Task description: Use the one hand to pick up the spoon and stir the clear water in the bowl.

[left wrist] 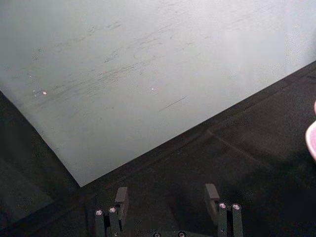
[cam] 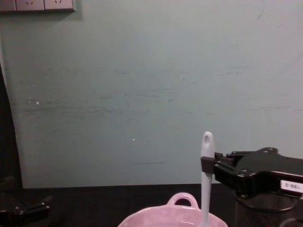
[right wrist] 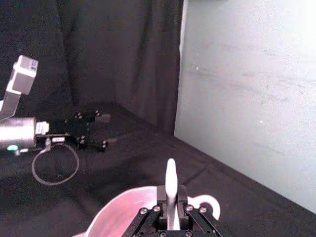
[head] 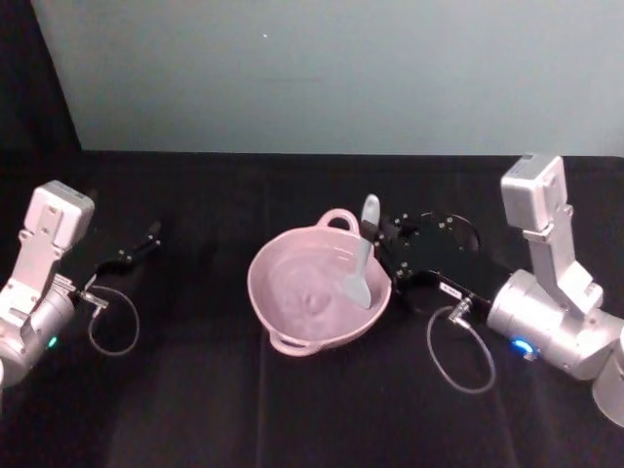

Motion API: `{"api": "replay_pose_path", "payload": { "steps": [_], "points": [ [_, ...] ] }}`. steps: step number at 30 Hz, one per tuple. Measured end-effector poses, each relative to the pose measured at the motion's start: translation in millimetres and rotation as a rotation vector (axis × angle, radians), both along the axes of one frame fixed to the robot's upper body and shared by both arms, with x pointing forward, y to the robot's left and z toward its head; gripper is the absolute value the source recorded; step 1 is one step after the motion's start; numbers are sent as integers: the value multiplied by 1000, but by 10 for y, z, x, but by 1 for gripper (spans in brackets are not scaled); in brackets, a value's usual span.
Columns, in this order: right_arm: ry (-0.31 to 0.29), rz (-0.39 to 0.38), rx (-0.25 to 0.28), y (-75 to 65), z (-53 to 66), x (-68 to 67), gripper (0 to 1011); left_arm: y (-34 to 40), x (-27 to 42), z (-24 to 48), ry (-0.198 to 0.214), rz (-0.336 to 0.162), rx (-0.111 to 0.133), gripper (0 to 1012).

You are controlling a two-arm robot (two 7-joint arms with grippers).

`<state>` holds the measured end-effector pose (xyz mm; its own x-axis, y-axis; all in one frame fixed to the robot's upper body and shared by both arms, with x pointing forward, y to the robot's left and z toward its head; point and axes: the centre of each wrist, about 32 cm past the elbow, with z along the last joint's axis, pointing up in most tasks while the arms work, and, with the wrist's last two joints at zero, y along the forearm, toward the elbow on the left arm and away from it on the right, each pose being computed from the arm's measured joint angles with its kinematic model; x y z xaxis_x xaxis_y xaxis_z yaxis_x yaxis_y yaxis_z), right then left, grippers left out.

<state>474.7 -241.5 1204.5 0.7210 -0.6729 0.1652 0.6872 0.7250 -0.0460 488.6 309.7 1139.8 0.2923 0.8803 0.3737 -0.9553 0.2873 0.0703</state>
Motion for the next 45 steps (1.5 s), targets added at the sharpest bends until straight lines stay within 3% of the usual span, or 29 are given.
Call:
{"api": "replay_pose_path", "payload": {
  "steps": [8,18,28,35,45],
  "points": [
    [11,-1,-1,-132,110,-79,125,0,0,0,0,0,0,1011],
    [-5,-65,89,-252,214,-94,125,0,0,0,0,0,0,1011],
    [66,-107,186,-468,437,4,125,0,0,0,0,0,0,1011],
    [136,-106,262,-737,641,133,125,0,0,0,0,0,0,1011],
    [198,-108,277,-1024,757,270,125,0,0,0,0,0,0,1011]
  ]
}}
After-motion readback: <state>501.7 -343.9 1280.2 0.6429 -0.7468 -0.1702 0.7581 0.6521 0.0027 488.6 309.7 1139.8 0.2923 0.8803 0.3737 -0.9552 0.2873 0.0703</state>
